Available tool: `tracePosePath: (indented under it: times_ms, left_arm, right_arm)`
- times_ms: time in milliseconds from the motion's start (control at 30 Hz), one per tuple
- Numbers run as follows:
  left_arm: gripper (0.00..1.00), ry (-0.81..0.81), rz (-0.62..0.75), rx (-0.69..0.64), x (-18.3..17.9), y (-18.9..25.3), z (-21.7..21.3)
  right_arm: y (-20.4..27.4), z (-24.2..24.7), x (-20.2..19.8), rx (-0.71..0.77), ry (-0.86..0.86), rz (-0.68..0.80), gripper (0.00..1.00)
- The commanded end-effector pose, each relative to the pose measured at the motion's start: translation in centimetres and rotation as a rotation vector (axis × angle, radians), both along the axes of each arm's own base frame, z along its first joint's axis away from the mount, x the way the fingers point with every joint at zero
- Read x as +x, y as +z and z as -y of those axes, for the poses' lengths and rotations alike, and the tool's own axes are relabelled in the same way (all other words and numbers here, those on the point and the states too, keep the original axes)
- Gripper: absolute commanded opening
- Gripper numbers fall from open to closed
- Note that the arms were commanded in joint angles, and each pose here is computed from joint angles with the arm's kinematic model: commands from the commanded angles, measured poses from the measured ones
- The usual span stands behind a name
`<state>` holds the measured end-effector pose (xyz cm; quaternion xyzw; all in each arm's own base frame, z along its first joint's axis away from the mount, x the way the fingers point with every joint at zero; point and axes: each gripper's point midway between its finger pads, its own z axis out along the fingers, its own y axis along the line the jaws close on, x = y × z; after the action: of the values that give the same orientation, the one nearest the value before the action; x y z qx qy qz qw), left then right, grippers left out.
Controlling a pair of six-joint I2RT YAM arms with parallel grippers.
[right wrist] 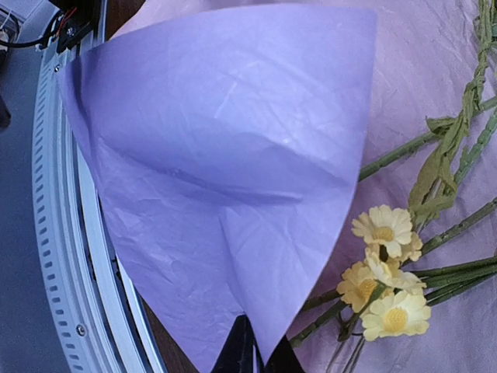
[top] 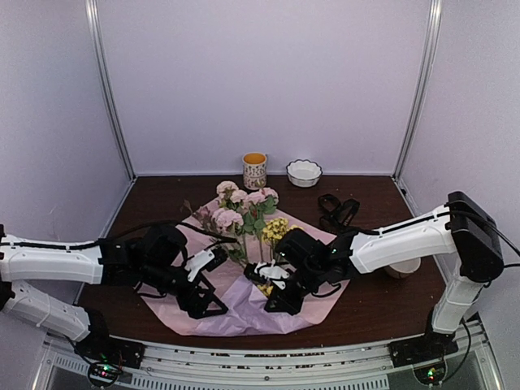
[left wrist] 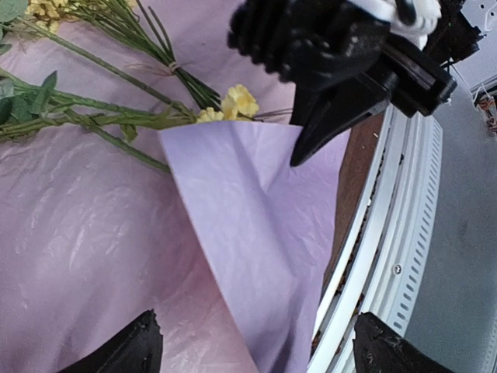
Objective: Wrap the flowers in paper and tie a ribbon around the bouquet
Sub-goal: Pass from the right arm to the left
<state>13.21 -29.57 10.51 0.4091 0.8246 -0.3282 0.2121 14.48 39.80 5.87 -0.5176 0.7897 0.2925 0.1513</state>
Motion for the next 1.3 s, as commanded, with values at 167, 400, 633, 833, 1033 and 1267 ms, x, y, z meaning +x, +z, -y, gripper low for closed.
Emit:
tracePosePath:
  times_ms: [167, 400, 633, 833, 1033, 1267]
  left_arm:
    - [0.8, -0.085, -0.126, 0.07, -2.0, -3.1, 0.7]
    - [0.81, -0.034, -0.116, 0.226, -1.0, -4.4, -0.9]
    - [0.43, -0.093, -0.152, 0.129, -2.0, -3.1, 0.6]
    - [0.0, -0.1, -0.178, 0.088, -2.6, -3.0, 1.0]
    - [0.0, 0.014, -0.12, 0.164, -0.7, -4.0, -0.5]
    - [0.0, 0.047, -0.107, 0.209, -0.1, -4.9, -1.0]
  right_arm:
    - [1.4, -0.4, 0.6, 0.077, -0.073, -0.014, 0.06]
    - [2.1, 0.0, 0.3, 0.097, -0.072, -0.009, 0.02]
    - [2.8, 0.3, 0.2, 0.128, -0.09, -0.009, 0.0]
    - [3.2, 0.6, 0.1, 0.132, -0.098, -0.015, 0.14]
    - [2.7, 2.1, -1.2, 0.127, -0.132, -0.082, 0.28]
    - [1.2, 3.5, -3.1, 0.149, -0.185, -0.197, 0.3]
